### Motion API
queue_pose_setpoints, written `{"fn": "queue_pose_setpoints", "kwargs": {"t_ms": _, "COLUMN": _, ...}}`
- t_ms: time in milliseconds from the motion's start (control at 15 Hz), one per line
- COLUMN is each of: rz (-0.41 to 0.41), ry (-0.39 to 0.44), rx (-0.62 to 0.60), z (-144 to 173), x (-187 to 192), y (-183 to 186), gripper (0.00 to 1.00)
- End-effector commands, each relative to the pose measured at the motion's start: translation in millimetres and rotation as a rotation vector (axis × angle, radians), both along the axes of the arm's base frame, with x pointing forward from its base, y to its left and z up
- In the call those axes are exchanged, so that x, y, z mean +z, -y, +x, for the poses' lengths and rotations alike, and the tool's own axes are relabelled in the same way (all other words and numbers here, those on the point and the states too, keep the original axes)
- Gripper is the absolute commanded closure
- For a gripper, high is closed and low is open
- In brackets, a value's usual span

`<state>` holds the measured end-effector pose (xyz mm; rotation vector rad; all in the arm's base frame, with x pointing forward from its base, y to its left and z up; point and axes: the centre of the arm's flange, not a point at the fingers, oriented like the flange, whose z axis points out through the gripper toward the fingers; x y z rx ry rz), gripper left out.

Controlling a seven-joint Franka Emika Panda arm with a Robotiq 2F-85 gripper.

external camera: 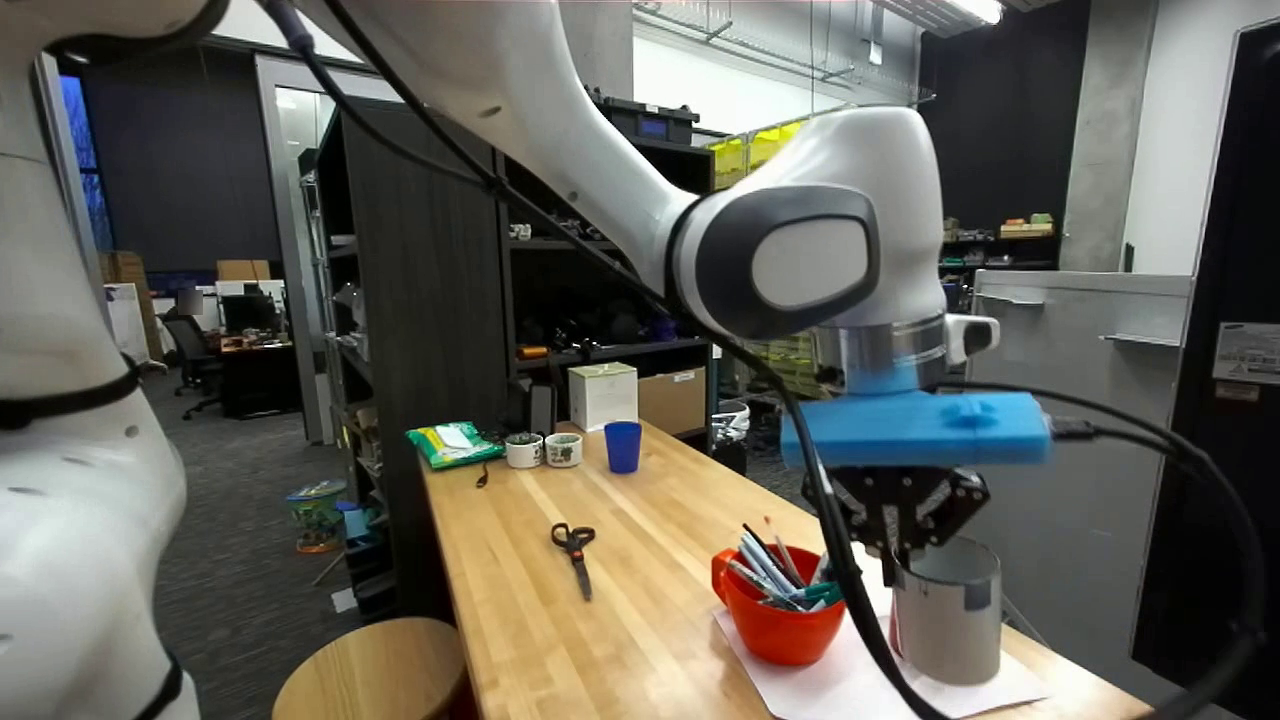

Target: Move the cup to the left

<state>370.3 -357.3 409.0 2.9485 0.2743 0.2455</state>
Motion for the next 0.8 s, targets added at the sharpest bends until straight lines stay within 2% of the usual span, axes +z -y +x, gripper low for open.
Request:
{"fn": "queue_pose_setpoints", "kwargs": {"t_ms": 0, "rz": -0.068, "ry": 0.067, "rx": 0.134, "z": 17.0, "x": 50.7, "y": -65.9, "gripper": 0.98}}
{"fn": "queue_pose_setpoints", "kwargs": {"t_ms": 200, "rz": -0.077, "ry": 0.104, "rx": 0.257, "z": 44.9, "x": 76.2, "y": -120.3, "gripper": 0.98}}
{"fn": "queue_pose_setpoints", "kwargs": {"t_ms": 467, "rz": -0.078, "ry": 0.100, "rx": 0.428, "z": 73.3, "x": 92.9, "y": -197.2, "gripper": 0.98}}
{"fn": "queue_pose_setpoints", "kwargs": {"t_ms": 733, "rz": -0.075, "ry": 0.084, "rx": 0.520, "z": 86.6, "x": 93.6, "y": -241.0, "gripper": 0.98}}
